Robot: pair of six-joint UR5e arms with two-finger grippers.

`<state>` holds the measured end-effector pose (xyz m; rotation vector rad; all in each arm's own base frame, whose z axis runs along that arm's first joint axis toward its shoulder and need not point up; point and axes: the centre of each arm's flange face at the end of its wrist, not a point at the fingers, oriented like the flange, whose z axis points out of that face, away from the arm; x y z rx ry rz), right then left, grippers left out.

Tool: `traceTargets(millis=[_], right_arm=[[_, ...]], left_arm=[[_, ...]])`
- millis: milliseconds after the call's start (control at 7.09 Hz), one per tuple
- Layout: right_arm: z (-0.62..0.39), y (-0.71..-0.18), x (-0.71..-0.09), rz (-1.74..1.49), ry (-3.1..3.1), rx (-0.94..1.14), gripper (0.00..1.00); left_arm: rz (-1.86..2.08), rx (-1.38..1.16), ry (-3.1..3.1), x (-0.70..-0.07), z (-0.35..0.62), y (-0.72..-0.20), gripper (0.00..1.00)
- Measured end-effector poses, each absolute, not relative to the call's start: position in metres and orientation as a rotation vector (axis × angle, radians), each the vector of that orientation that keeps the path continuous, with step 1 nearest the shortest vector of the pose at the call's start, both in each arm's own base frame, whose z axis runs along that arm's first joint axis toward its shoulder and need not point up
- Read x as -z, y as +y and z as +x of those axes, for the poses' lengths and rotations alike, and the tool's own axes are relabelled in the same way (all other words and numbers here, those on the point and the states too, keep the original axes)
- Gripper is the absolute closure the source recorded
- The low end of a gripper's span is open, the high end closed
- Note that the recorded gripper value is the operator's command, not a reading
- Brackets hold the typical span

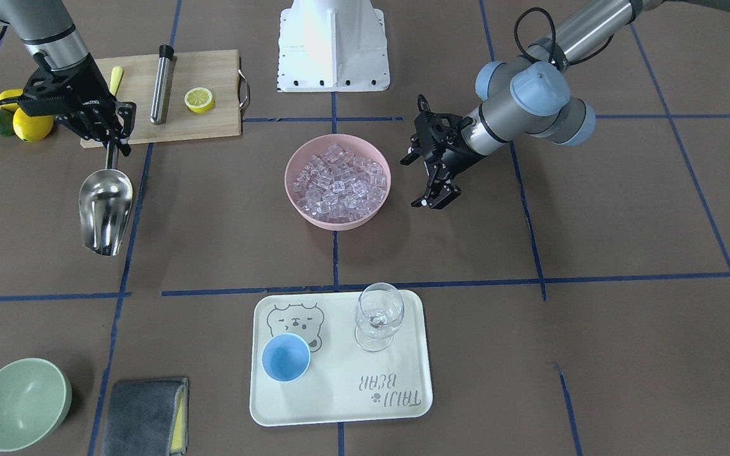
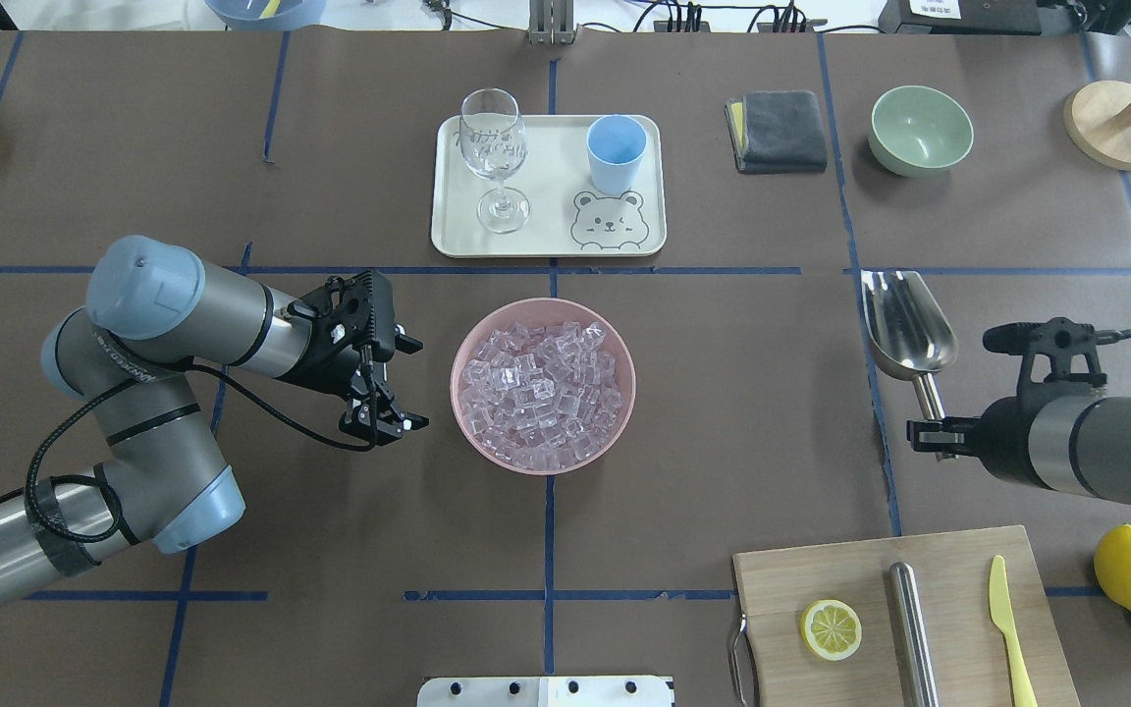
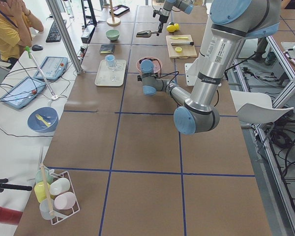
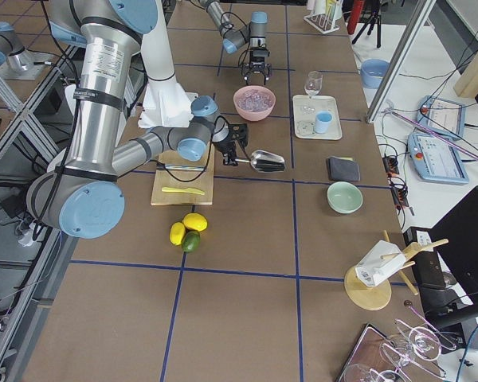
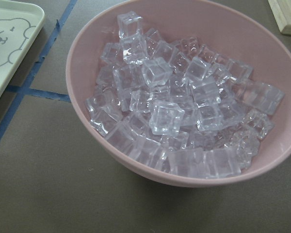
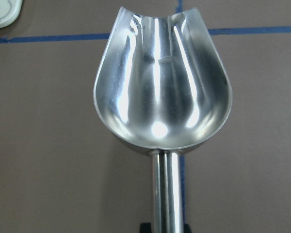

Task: Put ice in cup with scoop
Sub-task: 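Grasp the metal scoop handle with the right gripper and lift it, then dip the scoop into the ice cubes in the pink bowl with the right gripper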

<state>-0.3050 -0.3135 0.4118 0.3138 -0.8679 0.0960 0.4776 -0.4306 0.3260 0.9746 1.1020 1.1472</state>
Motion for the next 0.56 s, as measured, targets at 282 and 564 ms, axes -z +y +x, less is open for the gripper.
traceTargets(millis=[282, 564], right_arm=[[-0.353, -0.345, -0.324, 0.289, -0.832, 0.009, 1.0], [-0.387, -0.353, -0.215, 0.273, -0.701, 0.215, 1.0]], left_arm=[[0.976, -1.148, 1.101, -0.326, 0.477, -0.431, 0.0], [0.976, -1.147, 1.099, -0.327, 0.477, -0.431, 0.0]])
